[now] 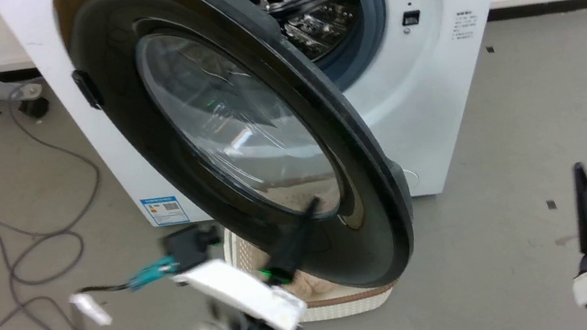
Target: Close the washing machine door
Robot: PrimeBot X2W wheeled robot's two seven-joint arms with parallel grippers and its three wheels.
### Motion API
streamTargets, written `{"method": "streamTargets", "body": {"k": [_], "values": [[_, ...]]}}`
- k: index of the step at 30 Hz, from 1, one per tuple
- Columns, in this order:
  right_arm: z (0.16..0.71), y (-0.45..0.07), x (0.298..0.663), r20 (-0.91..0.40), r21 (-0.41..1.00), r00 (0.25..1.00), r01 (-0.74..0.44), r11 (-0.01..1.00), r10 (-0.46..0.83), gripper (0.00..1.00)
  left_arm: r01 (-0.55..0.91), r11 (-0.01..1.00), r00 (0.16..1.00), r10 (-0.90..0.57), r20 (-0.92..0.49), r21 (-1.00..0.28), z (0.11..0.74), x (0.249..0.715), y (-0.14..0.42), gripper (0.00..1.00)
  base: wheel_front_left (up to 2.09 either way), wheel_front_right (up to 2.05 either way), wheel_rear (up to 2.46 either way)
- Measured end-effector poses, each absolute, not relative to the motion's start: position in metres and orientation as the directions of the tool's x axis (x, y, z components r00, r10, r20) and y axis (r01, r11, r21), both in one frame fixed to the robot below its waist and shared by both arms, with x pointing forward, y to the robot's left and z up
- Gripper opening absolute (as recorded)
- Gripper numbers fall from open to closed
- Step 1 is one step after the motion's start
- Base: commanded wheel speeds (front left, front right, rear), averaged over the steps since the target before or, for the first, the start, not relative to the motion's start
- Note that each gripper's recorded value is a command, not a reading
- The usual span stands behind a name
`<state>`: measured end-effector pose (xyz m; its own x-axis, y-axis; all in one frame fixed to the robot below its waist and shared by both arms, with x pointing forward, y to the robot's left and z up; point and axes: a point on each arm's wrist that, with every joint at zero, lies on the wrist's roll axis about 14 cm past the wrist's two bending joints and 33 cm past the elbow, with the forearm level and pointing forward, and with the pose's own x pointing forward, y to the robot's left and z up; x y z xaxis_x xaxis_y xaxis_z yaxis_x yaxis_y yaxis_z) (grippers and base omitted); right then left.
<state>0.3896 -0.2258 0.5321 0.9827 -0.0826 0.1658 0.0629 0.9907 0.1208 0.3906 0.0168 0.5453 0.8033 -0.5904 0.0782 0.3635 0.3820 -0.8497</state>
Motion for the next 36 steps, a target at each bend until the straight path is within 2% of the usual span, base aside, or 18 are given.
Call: {"method": "streamTargets", "body": {"k": [3, 5, 9, 14, 18, 19, 20, 26, 31, 32, 33, 34, 36], "values": [[0.543, -0.23, 0.39, 0.2, 0.122, 0.975, 0.073, 0.99, -0.096, 1.0, 0.424, 0.517, 0.853, -0.505, 0.135, -0.744, 0.556, 0.4, 0.048, 0.0, 0.0, 0.0, 0.0], [0.552, -0.236, 0.391, 0.224, 0.121, 0.968, 0.086, 0.989, -0.112, 1.0, 0.436, 0.655, 0.881, -0.451, 0.143, -0.617, 0.555, 0.409, 0.075, 0.0, 0.0, 0.0, 0.0], [0.572, -0.241, 0.396, 0.282, 0.119, 0.951, 0.096, 0.988, -0.126, 1.0, 0.29, 0.858, 0.956, -0.243, 0.161, -0.424, 0.57, 0.429, 0.136, 0.0, 0.0, 0.0, 0.0], [0.603, -0.234, 0.405, 0.37, 0.111, 0.923, 0.072, 0.991, -0.108, 1.0, 0.097, 0.97, 0.947, -0.021, 0.321, -0.222, 0.623, 0.427, 0.186, 0.0, 0.0, 0.0, 0.0], [0.632, -0.221, 0.409, 0.45, 0.096, 0.89, 0.033, 0.995, -0.073, 1.0, -0.063, 0.993, 0.924, 0.096, 0.369, -0.101, 0.63, 0.412, 0.216, 0.0, 0.0, 0.0, 0.0], [0.639, -0.217, 0.41, 0.469, 0.092, 0.881, 0.021, 0.996, -0.061, 1.0, -0.084, 0.992, 0.921, 0.112, 0.373, -0.09, 0.63, 0.408, 0.22, 0.45, 0.0, 0.0, 0.0], [0.647, -0.214, 0.41, 0.488, 0.091, 0.871, 0.009, 0.996, -0.053, 1.0, -0.107, 0.992, 0.92, 0.127, 0.371, -0.074, 0.627, 0.404, 0.224, 1.0, 0.0, 0.0, 0.0], [0.685, -0.185, 0.412, 0.591, 0.136, 0.807, -0.11, 0.984, 0.009, 1.0, -0.19, 0.982, 0.923, 0.172, 0.344, 0.02, 0.606, 0.383, 0.236, 1.0, 0.0, 0.0, 0.0], [0.715, -0.159, 0.407, 0.666, 0.179, 0.743, -0.239, 0.954, 0.061, 1.0, -0.212, 0.977, 0.933, 0.192, 0.304, 0.035, 0.588, 0.368, 0.238, 1.0, 0.0, 0.0, 0.0], [0.721, -0.154, 0.405, 0.681, 0.188, 0.729, -0.266, 0.946, 0.07, 0.58, -0.212, 0.977, 0.936, 0.192, 0.295, 0.036, 0.584, 0.365, 0.238, 1.0, 0.0, 0.0, 0.0], [0.726, -0.148, 0.403, 0.695, 0.198, 0.715, -0.296, 0.934, 0.079, 0.24, -0.212, 0.977, 0.939, 0.192, 0.286, 0.04, 0.58, 0.363, 0.239, 1.0, 0.0, 0.0, 0.0], [0.731, -0.141, 0.401, 0.706, 0.203, 0.702, -0.329, 0.922, 0.095, 0.0, -0.209, 0.977, 0.942, 0.188, 0.277, 0.047, 0.577, 0.36, 0.238, 1.0, 0.0, 0.0, 0.0], [0.74, -0.125, 0.396, 0.727, 0.21, 0.674, -0.395, 0.894, 0.127, 0.0, -0.205, 0.978, 0.947, 0.186, 0.261, 0.046, 0.571, 0.356, 0.238, 1.0, 0.0, 0.0, 0.0]]}}
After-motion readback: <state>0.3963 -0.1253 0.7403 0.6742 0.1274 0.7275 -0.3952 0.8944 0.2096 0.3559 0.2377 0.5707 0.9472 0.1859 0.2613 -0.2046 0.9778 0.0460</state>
